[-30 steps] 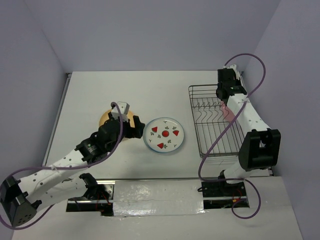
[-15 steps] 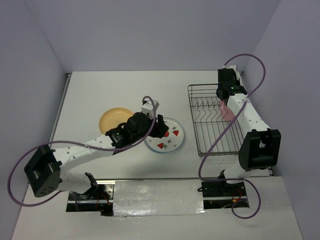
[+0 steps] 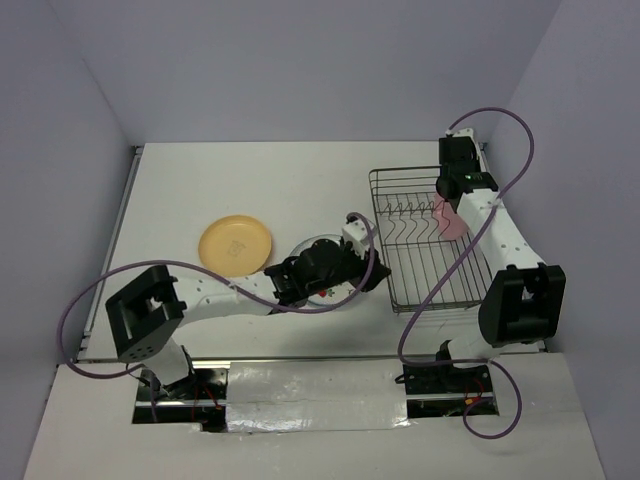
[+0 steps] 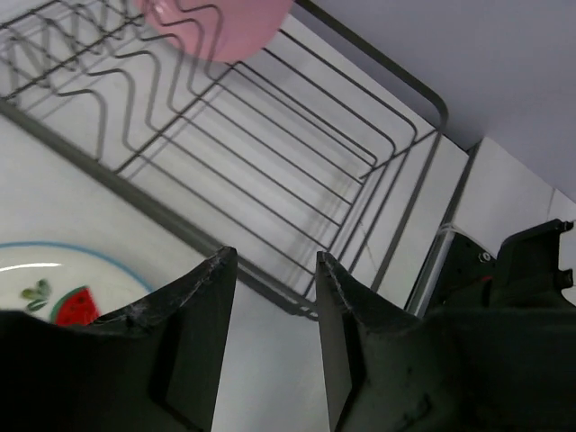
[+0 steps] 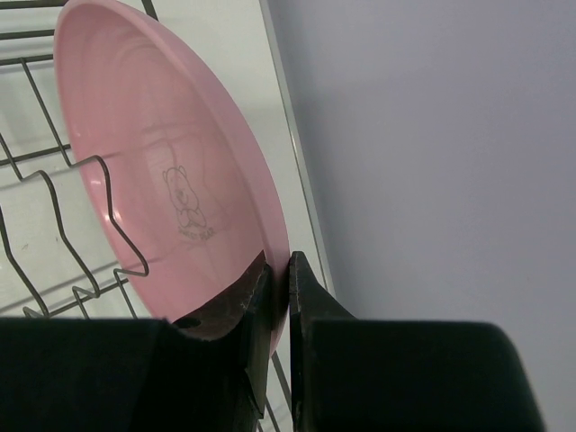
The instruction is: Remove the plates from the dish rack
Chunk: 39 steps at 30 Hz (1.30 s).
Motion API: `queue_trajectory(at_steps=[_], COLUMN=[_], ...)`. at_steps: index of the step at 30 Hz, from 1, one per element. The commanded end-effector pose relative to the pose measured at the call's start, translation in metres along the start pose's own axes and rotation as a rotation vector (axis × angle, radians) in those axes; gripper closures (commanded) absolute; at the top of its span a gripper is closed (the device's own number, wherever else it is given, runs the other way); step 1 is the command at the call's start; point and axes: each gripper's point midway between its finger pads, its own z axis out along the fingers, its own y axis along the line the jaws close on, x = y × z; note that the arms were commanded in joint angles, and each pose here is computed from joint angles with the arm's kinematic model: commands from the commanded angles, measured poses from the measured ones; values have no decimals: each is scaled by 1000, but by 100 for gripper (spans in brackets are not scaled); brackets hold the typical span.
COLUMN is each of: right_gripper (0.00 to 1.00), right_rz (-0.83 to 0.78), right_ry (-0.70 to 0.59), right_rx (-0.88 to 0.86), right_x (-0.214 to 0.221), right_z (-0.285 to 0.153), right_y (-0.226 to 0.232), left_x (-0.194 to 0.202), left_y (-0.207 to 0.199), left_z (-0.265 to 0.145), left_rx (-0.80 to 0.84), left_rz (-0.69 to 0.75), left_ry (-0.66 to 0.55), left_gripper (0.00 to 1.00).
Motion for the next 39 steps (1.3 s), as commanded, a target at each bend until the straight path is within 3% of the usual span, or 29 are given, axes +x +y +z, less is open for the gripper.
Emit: queue_trajectory(at_steps=[1, 4, 10, 24, 39], right_gripper=[100, 100, 100, 100, 100], right_rz=[137, 135, 132, 159, 200], right_ry=[-131, -125, -117, -109, -133], right_rx=[-28, -27, 9, 69, 93], right_x=[-35, -32, -27, -26, -47], right_z=[-21, -21, -18, -15, -17], right_y=[-15, -16, -23, -30, -40], left_x=[-30, 1, 58, 72, 79], left_y=[-50, -49, -26, -26, -21], left_z=[15, 38, 70, 110, 121], left_rx=[177, 170, 115, 124, 124], left_rz=[90, 78, 70, 60, 43], left_ry=[-144, -75, 13, 11, 17], left_gripper=[48, 55, 58, 56, 56])
